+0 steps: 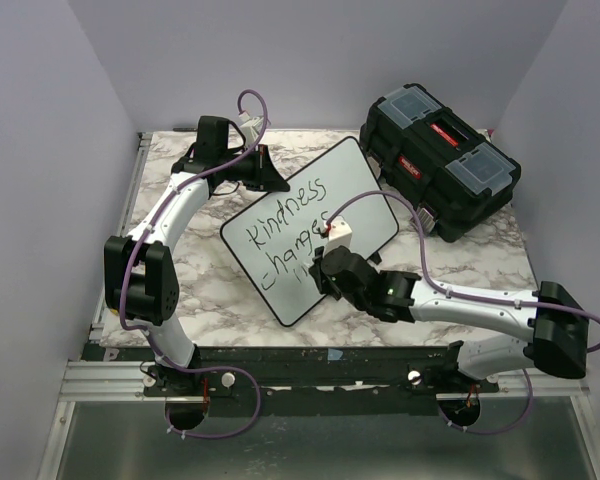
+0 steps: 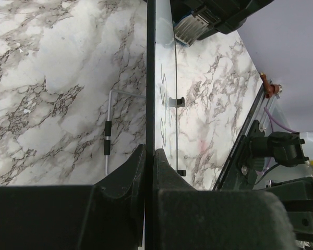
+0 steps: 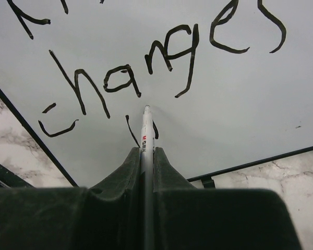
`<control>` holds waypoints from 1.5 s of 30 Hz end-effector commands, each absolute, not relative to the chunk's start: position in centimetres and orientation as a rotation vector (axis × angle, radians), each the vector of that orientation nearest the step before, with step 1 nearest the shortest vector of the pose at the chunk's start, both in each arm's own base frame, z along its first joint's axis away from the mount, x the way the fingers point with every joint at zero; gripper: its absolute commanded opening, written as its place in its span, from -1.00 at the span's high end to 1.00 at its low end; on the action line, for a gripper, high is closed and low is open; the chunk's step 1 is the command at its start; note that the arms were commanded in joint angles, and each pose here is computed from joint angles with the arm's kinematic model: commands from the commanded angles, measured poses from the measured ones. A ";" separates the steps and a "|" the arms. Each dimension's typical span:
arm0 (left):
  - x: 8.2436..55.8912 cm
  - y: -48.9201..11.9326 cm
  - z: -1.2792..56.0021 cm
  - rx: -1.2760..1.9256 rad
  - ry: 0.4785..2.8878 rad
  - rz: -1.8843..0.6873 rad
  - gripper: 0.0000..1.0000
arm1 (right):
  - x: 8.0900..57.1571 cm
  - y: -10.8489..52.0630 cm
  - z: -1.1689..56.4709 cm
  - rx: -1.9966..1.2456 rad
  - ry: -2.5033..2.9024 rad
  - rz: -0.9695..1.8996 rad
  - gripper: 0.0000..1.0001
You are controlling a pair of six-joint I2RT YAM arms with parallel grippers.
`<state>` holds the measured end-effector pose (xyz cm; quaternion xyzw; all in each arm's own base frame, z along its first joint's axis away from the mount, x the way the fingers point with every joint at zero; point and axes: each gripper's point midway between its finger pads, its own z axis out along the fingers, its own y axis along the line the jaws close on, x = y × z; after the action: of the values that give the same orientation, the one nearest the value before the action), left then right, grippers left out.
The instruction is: Write a sentence on the whiteboard
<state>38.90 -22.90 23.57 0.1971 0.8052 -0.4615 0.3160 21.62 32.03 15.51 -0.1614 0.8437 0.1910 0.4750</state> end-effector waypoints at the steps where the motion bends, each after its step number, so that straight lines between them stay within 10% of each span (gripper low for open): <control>1: 39.2 -23.2 24.9 0.600 2.030 -1.186 1.00 | 22.4 32.6 16.3 -0.374 2.030 0.466 0.99; 45: 39.2 -23.2 24.8 0.600 2.033 -1.180 1.00 | 22.6 31.3 13.6 -0.357 2.074 0.366 0.99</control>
<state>38.91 -22.87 23.53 0.1965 0.8056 -0.4612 0.3158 22.06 30.53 13.30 -0.1499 0.8547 0.1476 0.4746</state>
